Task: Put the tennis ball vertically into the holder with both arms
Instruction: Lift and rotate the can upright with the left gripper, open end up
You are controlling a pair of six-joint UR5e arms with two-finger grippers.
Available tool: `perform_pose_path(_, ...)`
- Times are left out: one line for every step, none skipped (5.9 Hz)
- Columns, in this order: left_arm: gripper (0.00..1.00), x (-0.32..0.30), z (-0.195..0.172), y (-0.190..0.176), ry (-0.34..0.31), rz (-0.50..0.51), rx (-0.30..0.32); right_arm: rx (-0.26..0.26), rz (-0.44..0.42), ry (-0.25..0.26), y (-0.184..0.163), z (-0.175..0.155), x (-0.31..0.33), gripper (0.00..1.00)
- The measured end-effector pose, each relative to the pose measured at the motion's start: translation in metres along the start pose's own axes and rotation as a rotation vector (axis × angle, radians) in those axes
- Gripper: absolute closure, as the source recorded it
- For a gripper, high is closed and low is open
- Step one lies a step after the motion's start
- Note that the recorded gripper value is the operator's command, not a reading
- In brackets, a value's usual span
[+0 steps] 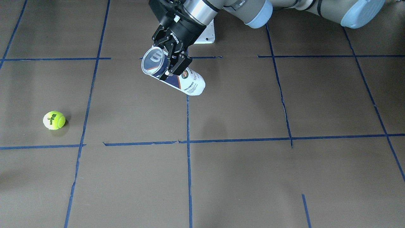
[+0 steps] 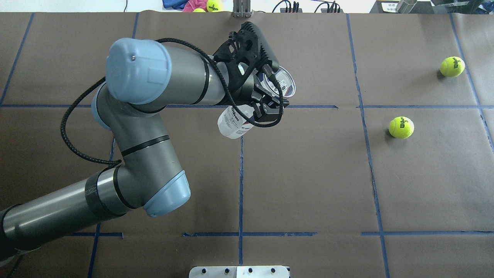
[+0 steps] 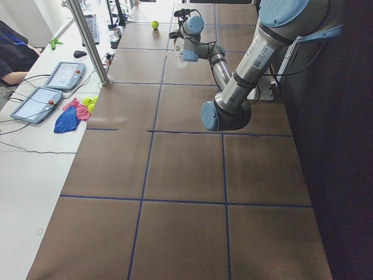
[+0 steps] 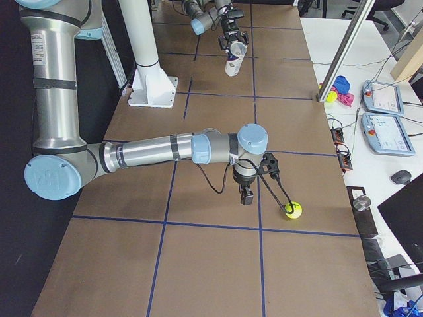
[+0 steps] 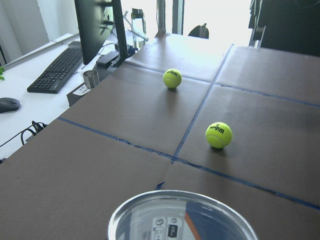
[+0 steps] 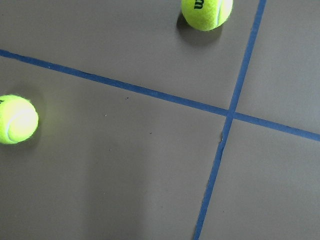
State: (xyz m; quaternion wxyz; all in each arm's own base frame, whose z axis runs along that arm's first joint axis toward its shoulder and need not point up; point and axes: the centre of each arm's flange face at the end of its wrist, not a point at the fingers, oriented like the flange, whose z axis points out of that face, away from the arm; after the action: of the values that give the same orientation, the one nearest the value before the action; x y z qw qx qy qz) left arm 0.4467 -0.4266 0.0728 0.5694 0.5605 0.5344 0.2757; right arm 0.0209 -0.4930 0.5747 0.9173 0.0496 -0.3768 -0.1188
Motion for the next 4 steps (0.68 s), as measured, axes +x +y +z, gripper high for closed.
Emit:
perform_pose_path(0.18,-0.003,-0.007,0.016,0.008,-0.011,0.098,0.001,0.0,0.0,0.0,0.0,0.0,0.0)
perform_pose_path(0.18,-0.01,-0.003,0.041,-0.002,-0.017,0.187,0.001,-0.001,0.0,0.0,0.0,0.0,0.0)
perform_pose_path(0.18,-0.023,0.01,0.076,-0.015,-0.02,0.258,0.001,-0.001,0.0,0.0,0.0,-0.001,0.0)
perform_pose_path(0.18,-0.033,0.022,0.114,-0.031,-0.027,0.316,0.0,-0.002,0.0,0.0,0.0,-0.001,0.0)
